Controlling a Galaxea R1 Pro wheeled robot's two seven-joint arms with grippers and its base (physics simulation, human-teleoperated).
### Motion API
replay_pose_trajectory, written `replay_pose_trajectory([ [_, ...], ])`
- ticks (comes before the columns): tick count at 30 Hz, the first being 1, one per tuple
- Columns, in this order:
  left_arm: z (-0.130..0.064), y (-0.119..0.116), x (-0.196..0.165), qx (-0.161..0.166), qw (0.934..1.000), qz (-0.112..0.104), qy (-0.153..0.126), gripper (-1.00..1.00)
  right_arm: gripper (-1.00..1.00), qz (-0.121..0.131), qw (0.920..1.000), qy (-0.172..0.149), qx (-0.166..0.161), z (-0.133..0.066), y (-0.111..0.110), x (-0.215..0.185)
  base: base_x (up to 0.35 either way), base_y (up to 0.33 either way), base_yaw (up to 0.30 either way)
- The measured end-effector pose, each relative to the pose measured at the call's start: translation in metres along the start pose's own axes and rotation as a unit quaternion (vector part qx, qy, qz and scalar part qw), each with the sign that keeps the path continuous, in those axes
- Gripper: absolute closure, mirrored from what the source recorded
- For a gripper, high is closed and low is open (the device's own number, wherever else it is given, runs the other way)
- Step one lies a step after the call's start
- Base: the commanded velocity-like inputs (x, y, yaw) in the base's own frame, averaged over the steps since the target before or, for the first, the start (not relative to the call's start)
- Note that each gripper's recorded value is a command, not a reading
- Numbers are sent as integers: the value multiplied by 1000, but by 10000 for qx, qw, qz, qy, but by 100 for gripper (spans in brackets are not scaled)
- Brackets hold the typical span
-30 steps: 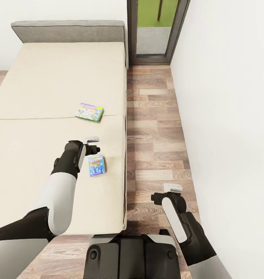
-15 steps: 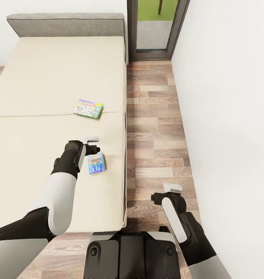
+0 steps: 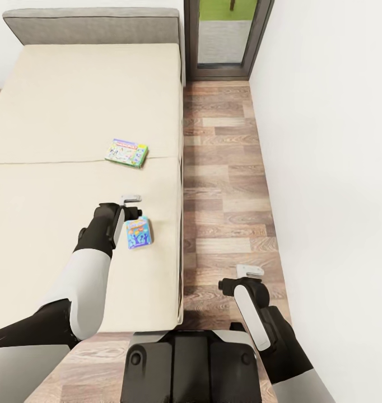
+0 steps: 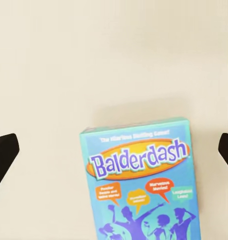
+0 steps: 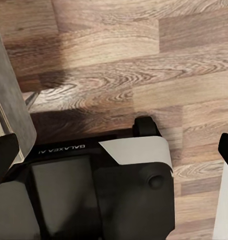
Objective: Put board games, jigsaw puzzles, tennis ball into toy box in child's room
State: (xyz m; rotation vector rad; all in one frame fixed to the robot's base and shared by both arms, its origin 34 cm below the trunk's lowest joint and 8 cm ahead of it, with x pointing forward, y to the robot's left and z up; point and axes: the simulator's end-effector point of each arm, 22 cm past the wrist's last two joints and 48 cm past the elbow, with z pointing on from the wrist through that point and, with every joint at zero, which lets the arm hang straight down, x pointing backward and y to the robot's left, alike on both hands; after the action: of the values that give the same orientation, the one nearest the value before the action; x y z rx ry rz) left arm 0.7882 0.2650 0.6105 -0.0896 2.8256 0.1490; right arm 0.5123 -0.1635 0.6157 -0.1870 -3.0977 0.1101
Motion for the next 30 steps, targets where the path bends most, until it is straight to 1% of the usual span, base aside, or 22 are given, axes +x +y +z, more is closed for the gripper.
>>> replay_pose_trajectory([
  [3,2,8,-3,-164,9998,5,-113,-100,-100,-1,10000,25,3,2,0,2,0,0,0],
  [6,5,10,-3,-231,9996,2,-149,-100,-100,-3,10000,50,6,4,0,4,0,0,0],
  [20,17,12,6,-286,9995,7,-149,-100,-100,-5,9999,138,34,14,-1,11,0,0,0],
  [25,20,10,-2,-272,9989,1,-387,-100,-100,-5,9998,168,45,17,-2,14,0,0,0],
  [30,24,9,-3,-256,9985,5,-491,-100,-100,-9,9998,202,56,20,-2,17,0,0,0],
])
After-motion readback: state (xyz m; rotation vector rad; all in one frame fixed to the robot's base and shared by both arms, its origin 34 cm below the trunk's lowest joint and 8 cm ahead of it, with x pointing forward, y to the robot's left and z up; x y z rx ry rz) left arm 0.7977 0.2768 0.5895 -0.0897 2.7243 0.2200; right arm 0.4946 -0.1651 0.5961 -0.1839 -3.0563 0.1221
